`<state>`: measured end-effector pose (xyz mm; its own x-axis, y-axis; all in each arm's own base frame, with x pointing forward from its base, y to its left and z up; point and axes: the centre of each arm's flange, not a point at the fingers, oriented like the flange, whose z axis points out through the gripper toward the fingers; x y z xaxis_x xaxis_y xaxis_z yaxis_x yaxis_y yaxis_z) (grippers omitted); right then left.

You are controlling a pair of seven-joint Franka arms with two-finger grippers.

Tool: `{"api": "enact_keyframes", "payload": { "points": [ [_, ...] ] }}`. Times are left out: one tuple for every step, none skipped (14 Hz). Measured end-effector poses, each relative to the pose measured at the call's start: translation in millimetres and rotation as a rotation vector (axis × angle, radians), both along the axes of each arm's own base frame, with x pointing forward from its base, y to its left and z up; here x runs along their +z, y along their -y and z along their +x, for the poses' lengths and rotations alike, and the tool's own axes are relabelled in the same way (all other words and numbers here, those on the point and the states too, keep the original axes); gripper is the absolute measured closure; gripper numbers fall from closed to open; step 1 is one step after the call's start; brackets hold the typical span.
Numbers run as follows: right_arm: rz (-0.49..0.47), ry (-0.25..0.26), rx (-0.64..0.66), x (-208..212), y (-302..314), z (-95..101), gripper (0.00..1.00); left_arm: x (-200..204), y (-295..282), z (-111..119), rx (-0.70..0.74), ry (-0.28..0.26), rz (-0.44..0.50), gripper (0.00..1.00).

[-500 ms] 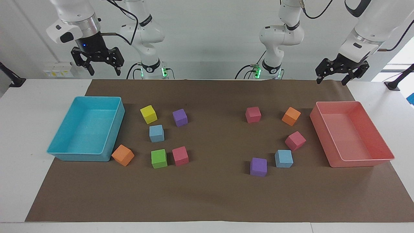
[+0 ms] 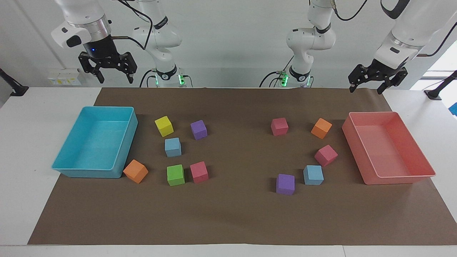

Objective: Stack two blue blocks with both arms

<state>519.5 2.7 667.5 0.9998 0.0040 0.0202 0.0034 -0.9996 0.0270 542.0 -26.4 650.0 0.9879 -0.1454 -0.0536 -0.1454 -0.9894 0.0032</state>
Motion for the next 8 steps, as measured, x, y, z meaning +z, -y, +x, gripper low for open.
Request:
{"api": "enact_keyframes", "payload": {
  "points": [
    [0.0,0.0,0.0,0.2,0.0,-0.2,0.0,0.0,0.0,0.0,0.0,0.0,0.0,0.0],
    [0.0,0.0,0.0,0.3,0.0,-0.3,0.0,0.0,0.0,0.0,0.0,0.0,0.0,0.0],
    [0.0,0.001,0.0,0.4,0.1,-0.5,0.0,0.0,0.0,0.0,0.0,0.0,0.0,0.0],
    [0.0,0.001,0.0,0.5,0.1,-0.8,0.0,0.0,0.0,0.0,0.0,0.0,0.0,0.0],
    [0.0,0.001,0.0,0.5,0.1,-1.1,0.0,0.0,-0.2,0.0,0.001,0.0,0.0,0.0],
    [0.0,0.001,0.0,0.5,0.1,-1.3,0.0,0.0,-0.5,0.0,0.001,0.0,0.0,0.0],
    [0.0,0.001,0.0,0.6,0.1,-1.4,0.0,0.0,-0.6,0.0,0.001,0.0,0.0,0.0],
    [0.0,0.001,0.0,0.5,0.1,-1.5,0.0,0.0,-0.5,0.0,0.001,0.0,0.0,0.0]
  ]
}}
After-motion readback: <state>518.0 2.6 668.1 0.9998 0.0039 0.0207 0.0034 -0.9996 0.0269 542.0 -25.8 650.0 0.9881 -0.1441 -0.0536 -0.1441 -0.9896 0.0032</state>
